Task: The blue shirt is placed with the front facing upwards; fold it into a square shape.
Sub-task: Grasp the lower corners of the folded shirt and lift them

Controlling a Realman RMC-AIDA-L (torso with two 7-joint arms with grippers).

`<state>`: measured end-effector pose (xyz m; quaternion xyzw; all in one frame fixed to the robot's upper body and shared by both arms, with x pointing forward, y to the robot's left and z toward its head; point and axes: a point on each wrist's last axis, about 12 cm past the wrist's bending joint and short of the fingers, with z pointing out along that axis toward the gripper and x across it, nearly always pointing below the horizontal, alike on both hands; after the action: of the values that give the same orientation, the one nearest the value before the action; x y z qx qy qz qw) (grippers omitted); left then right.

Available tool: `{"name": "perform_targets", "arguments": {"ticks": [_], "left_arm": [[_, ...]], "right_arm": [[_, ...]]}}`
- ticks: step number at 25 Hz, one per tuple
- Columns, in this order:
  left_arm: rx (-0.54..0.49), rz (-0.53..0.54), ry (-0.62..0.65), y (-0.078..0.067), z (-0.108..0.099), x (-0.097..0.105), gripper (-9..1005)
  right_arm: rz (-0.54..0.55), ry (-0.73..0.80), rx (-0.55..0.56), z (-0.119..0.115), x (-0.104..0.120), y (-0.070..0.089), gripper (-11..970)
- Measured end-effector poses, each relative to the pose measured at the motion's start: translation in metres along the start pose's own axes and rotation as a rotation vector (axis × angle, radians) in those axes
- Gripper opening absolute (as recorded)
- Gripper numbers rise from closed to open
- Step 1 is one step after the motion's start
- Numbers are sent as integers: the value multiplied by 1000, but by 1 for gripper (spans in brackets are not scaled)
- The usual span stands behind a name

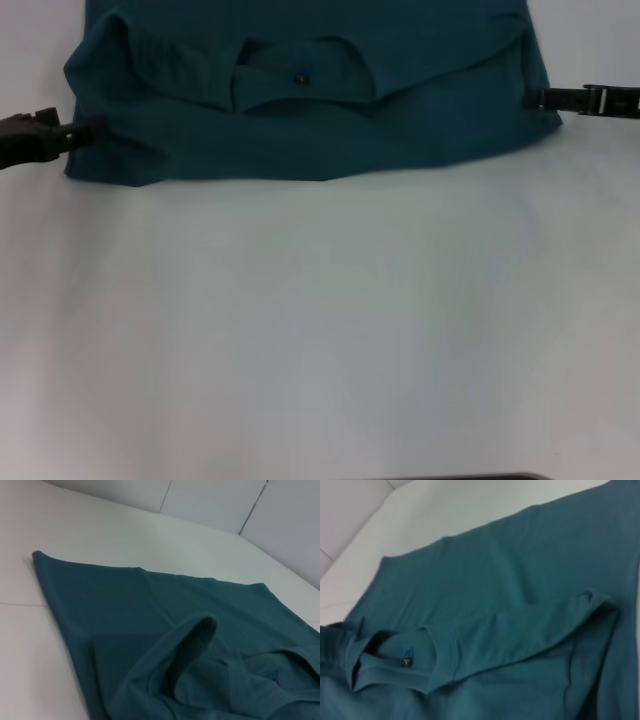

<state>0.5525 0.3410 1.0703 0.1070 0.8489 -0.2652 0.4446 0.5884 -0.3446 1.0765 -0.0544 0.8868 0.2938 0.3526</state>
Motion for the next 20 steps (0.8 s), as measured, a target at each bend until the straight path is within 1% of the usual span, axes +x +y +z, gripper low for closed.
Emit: {"name": "perform_targets", "arguments": {"ticks": [5,12,17,20], "left_arm": [[7,4,3,-2,3,-1,886],[20,14,13,-7,8,0,886],[17,18,14,-7,9,-1,885],[17,18,16,-7,9,0,885]], "right_arm": [[-8,9,16,15,-1,6,857],[-9,1,29,22,3,9,855],[-12,1,25,25,5,12,851],[-6,-2,23,24,6,11,791]]}}
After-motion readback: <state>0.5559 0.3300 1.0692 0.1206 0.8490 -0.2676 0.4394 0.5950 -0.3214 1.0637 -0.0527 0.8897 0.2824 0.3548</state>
